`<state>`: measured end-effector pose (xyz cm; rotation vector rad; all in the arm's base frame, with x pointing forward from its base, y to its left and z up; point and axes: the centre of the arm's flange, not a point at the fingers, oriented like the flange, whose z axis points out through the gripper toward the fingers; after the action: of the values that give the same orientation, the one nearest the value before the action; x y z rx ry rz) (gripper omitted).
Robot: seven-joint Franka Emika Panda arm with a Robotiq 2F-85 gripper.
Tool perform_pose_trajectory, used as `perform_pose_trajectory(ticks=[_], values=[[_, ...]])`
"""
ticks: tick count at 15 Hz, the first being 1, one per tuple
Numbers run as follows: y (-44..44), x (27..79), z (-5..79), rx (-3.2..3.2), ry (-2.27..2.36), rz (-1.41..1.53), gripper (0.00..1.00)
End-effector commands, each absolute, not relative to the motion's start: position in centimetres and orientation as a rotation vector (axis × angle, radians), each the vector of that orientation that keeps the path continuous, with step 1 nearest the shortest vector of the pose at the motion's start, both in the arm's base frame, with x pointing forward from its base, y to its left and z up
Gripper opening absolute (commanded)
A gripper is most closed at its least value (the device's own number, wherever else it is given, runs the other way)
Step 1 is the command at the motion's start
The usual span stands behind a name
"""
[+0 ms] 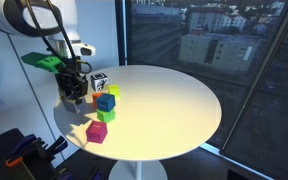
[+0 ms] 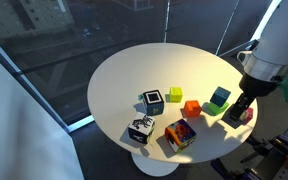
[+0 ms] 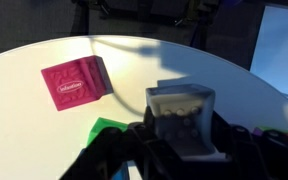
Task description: Pick up the gray block and put it on the blue block
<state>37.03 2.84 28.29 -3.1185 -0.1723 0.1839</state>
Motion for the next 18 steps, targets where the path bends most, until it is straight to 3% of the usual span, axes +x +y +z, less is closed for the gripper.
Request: perform_pose_trajectory(ticks=[1,18], values=[[2.6,37.7,30.9,-3.123,-0.103,0.148,0.28],[-0.8,41.2,35.0,-3.139,0.245,0.108,0.28]])
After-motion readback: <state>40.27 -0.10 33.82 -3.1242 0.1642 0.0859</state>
